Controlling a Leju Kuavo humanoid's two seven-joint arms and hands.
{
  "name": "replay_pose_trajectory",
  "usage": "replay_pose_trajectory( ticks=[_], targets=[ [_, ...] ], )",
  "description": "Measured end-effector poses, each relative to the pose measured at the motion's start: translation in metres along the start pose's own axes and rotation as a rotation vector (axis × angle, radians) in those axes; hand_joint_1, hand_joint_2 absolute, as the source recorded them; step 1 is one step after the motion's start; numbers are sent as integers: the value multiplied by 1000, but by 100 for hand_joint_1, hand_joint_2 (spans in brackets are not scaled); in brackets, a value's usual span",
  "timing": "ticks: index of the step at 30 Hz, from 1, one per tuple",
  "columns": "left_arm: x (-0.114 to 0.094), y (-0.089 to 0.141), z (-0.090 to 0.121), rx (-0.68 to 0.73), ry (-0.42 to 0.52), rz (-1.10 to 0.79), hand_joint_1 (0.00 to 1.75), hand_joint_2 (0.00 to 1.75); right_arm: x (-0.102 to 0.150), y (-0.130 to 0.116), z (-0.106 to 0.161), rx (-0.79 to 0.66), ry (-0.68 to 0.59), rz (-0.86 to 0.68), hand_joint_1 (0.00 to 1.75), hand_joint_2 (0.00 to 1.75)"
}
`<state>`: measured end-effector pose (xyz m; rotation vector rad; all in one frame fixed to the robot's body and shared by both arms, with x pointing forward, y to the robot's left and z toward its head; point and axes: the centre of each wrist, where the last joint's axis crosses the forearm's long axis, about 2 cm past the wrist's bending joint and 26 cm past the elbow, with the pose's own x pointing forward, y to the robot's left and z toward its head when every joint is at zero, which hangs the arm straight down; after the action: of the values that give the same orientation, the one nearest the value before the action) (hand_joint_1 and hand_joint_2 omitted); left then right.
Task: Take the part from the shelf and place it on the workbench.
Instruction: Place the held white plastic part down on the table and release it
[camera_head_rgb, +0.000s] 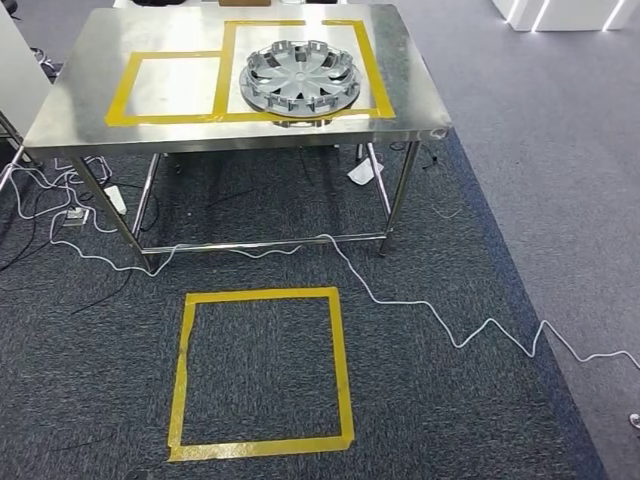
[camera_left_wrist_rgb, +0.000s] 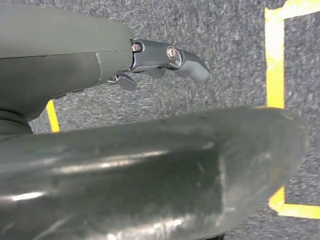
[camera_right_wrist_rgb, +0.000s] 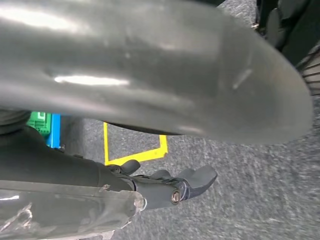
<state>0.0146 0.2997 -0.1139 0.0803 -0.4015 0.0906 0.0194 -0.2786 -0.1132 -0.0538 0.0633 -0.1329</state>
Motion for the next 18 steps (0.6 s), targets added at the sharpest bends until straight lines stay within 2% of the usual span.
replay_pose_trajectory(
  ticks=[7,18],
  targets=[
    [2,0,-1,-16,-14,-13,0,0,8,4,1,16,-30,5,0,0],
    [8,3,-3,-33,-17,-51,0,0,7,10,2,37,-27,7,0,0]
  ],
)
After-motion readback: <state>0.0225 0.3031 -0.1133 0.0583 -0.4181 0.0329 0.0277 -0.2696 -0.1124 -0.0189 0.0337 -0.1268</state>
